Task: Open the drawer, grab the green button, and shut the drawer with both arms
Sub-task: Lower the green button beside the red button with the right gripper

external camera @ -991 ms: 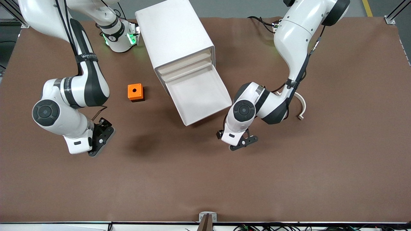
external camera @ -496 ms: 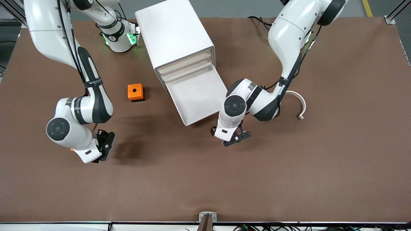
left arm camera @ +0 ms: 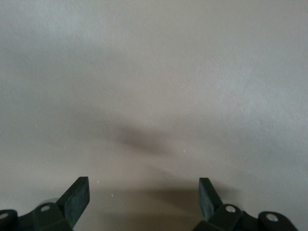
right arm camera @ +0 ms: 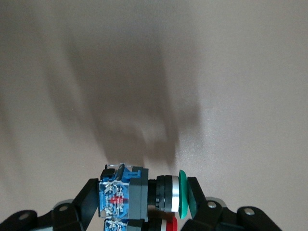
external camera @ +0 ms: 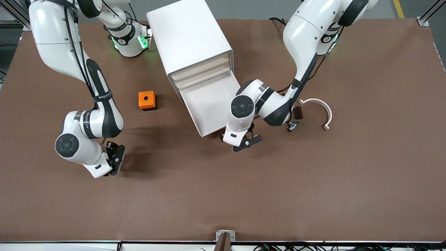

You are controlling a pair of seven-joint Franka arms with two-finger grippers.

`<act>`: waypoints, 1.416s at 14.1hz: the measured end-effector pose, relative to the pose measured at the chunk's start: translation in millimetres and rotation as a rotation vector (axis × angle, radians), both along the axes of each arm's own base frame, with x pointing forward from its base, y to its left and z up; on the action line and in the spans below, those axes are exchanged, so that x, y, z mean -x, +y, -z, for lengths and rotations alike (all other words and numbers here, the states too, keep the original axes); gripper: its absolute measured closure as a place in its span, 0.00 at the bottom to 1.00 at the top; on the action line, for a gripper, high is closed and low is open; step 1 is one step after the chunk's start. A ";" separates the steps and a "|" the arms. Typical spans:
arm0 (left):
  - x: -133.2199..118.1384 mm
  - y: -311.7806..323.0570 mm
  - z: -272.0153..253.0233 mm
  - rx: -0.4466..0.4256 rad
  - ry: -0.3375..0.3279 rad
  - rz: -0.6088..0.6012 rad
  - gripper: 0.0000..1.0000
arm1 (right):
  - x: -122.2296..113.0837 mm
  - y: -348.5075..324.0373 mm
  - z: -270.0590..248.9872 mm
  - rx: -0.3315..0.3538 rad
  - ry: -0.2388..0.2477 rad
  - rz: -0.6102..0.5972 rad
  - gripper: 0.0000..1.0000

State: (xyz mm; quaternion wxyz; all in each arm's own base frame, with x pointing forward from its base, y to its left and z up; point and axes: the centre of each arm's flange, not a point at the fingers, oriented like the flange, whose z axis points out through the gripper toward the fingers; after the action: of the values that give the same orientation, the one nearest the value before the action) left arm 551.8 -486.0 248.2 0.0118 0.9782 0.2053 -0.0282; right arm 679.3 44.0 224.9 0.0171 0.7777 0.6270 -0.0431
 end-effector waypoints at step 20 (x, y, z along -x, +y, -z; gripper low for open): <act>31.2 -33.9 -0.9 0.019 0.017 0.037 0.00 | -0.5 27.0 18.7 -0.012 -0.043 -0.043 0.00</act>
State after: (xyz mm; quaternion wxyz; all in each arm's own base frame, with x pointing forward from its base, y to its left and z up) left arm 520.6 -519.9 249.1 0.0188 0.9814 0.1868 -0.0387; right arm 679.8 71.0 206.2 0.0265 0.7649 0.6432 -0.0223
